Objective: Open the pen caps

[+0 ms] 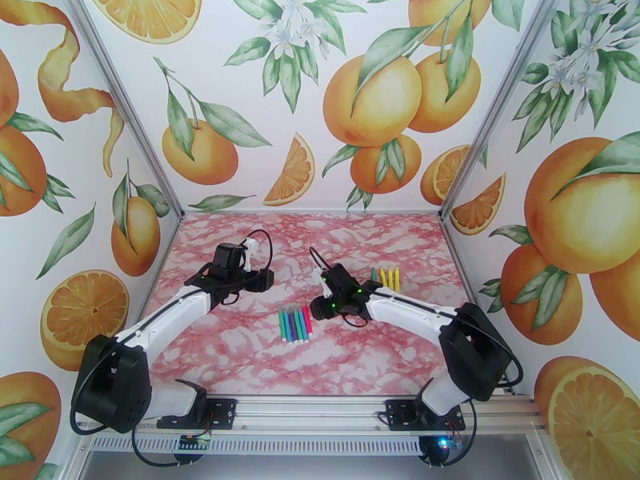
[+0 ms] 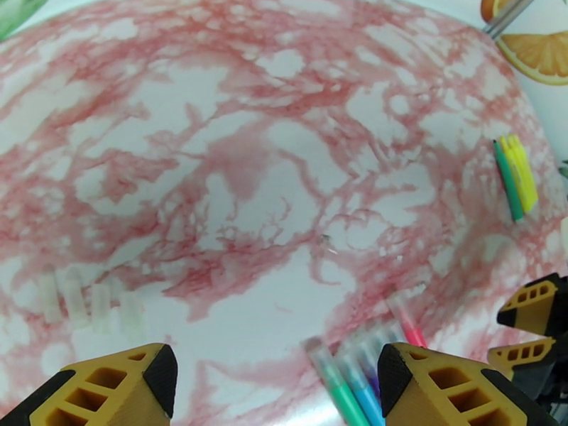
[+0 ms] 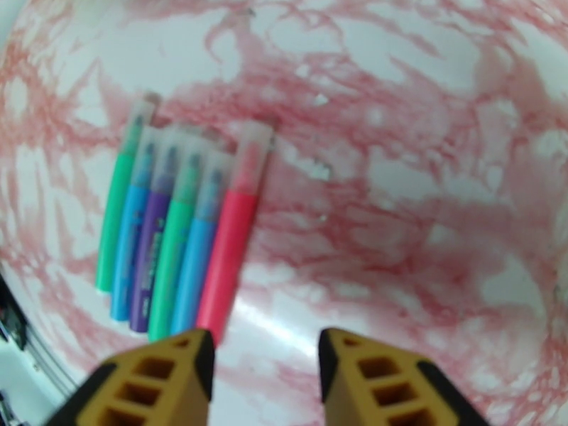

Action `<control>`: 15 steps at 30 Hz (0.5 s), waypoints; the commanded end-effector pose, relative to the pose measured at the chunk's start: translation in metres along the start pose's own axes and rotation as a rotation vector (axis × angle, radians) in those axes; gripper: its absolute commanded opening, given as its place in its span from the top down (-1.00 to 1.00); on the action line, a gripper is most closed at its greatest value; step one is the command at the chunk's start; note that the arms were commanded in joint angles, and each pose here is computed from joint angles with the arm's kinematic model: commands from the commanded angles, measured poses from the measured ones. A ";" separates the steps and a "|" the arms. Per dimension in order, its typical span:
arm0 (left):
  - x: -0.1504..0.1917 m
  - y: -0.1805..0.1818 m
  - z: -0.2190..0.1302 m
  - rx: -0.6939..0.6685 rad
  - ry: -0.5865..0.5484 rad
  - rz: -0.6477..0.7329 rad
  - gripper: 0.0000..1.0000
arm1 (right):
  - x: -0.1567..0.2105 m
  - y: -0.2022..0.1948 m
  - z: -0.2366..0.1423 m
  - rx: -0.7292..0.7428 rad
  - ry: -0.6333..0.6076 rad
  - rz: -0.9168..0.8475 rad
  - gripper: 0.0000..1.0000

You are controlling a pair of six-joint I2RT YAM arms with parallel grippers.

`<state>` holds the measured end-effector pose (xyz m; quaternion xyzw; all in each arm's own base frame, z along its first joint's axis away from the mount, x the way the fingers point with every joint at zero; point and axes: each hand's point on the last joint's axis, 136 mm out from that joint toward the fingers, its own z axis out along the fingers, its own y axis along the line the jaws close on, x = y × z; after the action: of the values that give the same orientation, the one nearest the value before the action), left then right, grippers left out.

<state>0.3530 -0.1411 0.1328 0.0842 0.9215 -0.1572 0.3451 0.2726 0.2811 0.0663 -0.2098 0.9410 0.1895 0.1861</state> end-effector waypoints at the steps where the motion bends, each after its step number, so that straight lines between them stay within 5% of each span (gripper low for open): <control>1: -0.006 0.003 -0.007 -0.014 -0.051 -0.008 -0.57 | 0.000 0.008 0.009 -0.001 0.012 0.001 0.11; 15: 0.003 0.008 -0.010 -0.036 -0.043 0.005 -0.61 | 0.009 0.022 0.033 0.017 0.054 -0.018 0.14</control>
<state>0.3460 -0.1331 0.1307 0.0749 0.9220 -0.1450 0.3510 0.2538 0.3025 0.0359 -0.2288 0.9463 0.1752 0.1465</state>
